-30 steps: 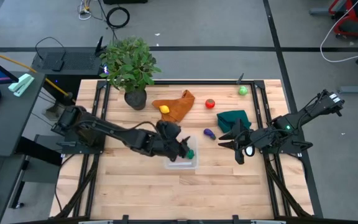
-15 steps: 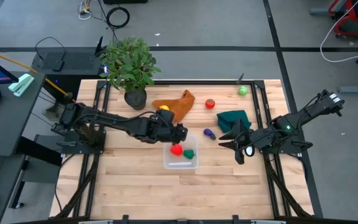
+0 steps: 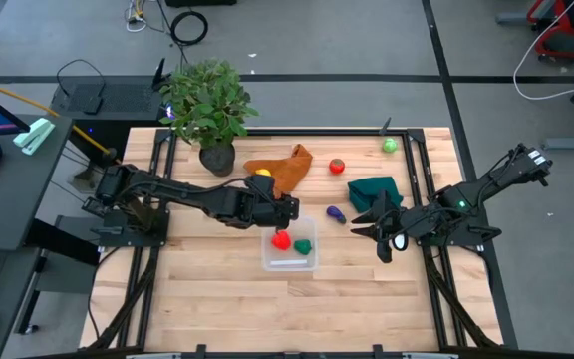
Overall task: Pick and placing Produce into tupperware
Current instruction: Put the lemon into the transparent bin
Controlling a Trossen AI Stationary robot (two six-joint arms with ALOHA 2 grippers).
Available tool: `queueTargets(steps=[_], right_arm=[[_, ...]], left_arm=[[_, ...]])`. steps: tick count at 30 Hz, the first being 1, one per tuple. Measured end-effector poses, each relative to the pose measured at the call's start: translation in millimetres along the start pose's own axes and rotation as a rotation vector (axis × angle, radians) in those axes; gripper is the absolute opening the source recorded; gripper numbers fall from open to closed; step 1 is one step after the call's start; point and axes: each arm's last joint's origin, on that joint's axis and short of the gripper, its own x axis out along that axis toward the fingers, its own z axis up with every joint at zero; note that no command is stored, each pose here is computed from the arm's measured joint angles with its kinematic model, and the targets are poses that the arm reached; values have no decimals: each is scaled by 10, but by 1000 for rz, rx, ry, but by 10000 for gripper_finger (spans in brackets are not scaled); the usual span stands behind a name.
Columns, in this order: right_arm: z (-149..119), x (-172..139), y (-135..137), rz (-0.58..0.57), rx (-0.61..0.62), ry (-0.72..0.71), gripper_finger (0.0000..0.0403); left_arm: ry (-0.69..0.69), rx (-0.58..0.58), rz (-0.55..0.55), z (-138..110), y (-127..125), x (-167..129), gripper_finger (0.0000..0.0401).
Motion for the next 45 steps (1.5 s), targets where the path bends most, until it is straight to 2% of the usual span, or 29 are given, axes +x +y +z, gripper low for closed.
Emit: queueTargets(steps=[15,19,23,28,36,40,45], right_arm=[[0,0,0,0,16,0,77],[0,0,0,1,18,1,77],[-3,-1,-2,0,-11,4,77],[-32,-8,-21,-12,-48,34,77],[-46,-35,-37,-1,-128,52,77],[-44,-43,-41,0,-157,50,77],[-45,-43,-41,1,-191,50,77]], left_arm=[[7,-19,-29,-10,-34,4,274],[46,4,1,-80,-11,59,270],[67,-70,69,-182,44,105,253],[17,-198,107,-278,56,143,226],[-48,-341,193,-246,135,414,194],[-15,-407,243,-247,182,586,196],[-5,-484,281,-167,236,714,230]])
